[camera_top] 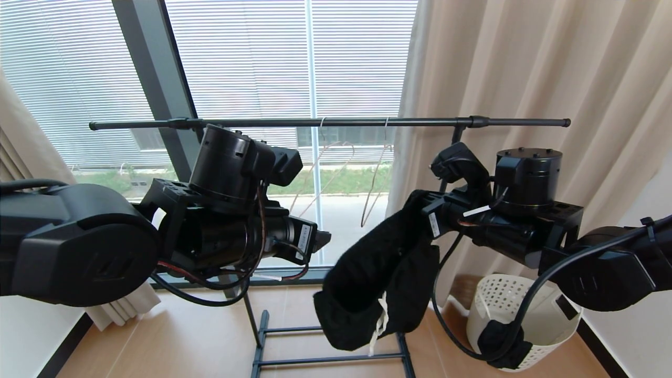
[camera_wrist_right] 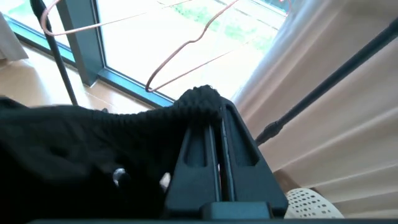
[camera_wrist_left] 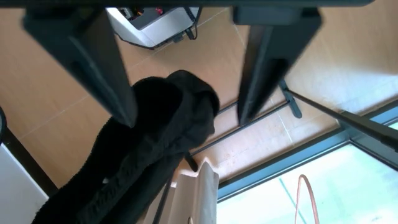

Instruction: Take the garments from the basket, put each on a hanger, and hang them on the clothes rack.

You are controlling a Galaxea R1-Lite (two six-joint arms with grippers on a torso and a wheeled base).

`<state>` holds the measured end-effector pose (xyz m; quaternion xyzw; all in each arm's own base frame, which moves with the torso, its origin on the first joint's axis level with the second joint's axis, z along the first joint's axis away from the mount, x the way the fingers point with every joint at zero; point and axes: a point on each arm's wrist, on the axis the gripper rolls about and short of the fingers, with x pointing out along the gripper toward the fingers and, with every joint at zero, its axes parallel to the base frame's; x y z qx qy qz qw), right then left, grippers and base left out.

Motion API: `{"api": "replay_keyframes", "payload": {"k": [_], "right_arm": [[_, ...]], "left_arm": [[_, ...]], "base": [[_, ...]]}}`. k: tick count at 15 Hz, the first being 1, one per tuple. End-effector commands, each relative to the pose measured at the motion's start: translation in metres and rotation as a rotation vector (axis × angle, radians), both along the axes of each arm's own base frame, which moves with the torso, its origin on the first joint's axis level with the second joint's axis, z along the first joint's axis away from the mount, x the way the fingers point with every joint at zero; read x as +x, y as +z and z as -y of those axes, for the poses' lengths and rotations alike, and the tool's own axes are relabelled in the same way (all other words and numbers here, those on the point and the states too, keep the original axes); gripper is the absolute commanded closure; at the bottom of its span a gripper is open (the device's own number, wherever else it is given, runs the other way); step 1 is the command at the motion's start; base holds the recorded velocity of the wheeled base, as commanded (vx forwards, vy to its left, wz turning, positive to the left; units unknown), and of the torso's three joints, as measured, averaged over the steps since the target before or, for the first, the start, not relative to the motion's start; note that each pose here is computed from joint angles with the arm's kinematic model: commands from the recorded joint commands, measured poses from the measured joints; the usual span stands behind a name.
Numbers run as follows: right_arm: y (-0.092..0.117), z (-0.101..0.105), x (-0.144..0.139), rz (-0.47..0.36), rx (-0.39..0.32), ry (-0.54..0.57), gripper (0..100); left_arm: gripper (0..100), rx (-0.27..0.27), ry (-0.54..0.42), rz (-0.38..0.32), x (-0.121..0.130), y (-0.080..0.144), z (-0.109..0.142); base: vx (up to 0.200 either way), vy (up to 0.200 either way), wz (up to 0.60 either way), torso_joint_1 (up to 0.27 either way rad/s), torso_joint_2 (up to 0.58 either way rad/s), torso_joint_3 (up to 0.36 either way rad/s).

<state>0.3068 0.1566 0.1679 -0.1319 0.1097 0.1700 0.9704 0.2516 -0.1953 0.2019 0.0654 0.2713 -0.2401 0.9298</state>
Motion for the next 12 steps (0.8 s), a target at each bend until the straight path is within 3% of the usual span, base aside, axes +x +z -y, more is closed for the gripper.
{"api": "replay_keyframes", "payload": {"k": [1,6,9,12], "right_arm": [[0.005,0.003,0.000,0.016,0.005,-0.017,100],[0.007,0.009,0.001,0.026,-0.011,-0.035,100],[0.013,0.019,0.000,0.045,-0.023,-0.052,100],[0.015,0.028,-0.005,0.057,-0.054,-0.053,100]], "left_arm": [[0,0.009,0.001,-0.009,0.000,-0.007,0.000],[0,0.009,0.010,-0.009,0.001,-0.008,-0.002],[0,0.001,0.040,0.024,0.022,-0.009,-0.002],[0,0.021,0.091,0.104,0.062,-0.013,-0.011]], "base": [[0.000,0.000,0.00,0.000,0.00,0.000],[0.000,0.000,0.00,0.000,0.00,0.000],[0.000,0.000,0.00,0.000,0.00,0.000],[0.000,0.000,0.00,0.000,0.00,0.000]]}}
